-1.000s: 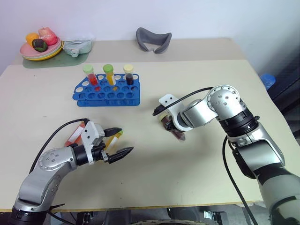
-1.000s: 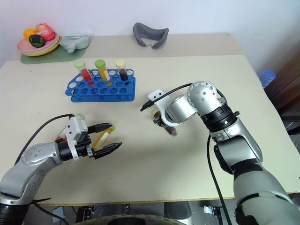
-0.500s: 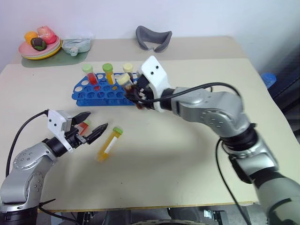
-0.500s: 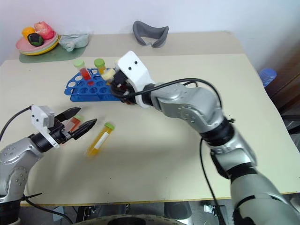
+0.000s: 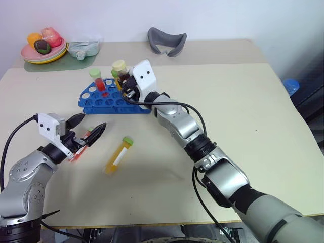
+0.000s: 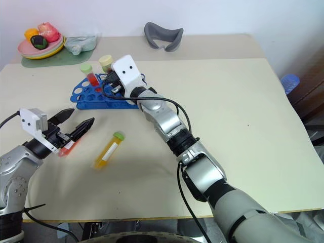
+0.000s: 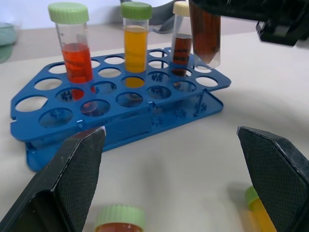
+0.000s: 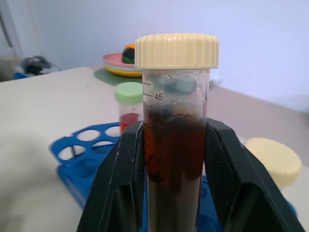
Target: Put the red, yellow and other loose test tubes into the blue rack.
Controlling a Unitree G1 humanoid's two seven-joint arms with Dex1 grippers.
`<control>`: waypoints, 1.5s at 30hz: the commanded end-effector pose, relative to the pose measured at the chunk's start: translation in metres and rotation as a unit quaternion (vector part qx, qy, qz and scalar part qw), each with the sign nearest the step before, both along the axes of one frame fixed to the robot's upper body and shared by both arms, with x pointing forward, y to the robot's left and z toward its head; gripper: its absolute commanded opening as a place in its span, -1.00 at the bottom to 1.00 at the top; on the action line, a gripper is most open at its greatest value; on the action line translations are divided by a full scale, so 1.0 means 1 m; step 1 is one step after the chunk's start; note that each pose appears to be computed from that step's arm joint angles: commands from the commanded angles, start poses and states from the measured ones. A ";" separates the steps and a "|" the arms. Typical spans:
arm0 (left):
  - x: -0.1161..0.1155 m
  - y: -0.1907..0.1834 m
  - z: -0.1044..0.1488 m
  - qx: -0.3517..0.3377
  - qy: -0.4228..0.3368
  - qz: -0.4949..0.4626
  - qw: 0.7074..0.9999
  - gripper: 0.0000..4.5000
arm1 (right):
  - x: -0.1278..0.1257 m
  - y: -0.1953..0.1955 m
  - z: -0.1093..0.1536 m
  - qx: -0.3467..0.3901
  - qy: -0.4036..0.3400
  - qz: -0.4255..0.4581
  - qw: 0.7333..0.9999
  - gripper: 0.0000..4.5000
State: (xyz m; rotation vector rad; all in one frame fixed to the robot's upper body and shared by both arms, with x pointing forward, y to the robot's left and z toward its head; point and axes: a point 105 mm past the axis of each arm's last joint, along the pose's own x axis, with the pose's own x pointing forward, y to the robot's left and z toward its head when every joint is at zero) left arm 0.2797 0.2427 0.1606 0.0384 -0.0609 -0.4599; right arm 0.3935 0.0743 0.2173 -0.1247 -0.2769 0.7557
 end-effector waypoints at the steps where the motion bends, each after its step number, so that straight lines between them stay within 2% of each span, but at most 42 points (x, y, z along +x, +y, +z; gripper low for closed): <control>1: -0.005 0.001 0.016 0.000 -0.031 0.004 1.000 1.00 | -0.001 0.000 0.017 0.033 -0.040 0.001 0.999 -0.24; 20: -0.007 -0.004 0.016 -0.005 -0.025 -0.013 1.000 1.00 | 0.010 -0.006 -0.021 0.017 -0.001 -0.021 1.000 -0.24; 45: -0.009 -0.010 0.013 -0.010 -0.020 -0.027 0.999 1.00 | 0.009 0.015 -0.012 0.049 0.003 0.013 0.999 -0.24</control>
